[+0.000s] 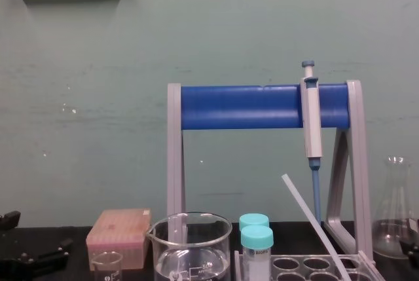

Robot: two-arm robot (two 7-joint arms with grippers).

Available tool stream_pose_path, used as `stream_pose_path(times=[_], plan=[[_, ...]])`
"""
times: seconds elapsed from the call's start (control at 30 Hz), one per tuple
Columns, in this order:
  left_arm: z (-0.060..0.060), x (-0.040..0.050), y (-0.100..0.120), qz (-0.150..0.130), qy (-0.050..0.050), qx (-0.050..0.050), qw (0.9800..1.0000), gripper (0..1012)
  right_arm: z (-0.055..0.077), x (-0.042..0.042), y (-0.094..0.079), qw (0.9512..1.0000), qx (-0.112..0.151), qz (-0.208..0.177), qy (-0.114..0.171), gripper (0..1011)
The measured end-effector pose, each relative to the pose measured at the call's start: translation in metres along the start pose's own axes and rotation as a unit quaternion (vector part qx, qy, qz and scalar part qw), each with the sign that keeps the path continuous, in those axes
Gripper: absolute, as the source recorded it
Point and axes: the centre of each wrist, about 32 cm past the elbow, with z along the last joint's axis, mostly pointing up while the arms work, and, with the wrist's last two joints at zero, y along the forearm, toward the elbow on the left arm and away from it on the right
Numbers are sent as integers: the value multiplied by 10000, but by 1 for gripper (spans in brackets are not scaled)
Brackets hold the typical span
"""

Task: Pick up the stirring rod with one hand, then place it down.

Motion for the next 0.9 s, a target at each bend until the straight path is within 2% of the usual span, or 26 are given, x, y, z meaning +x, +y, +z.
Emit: stream_pose_path(times=[0.9], plan=[[0, 0, 0, 0, 0, 0, 10000, 1000, 0, 0, 0, 10000, 0, 0, 0, 1004]])
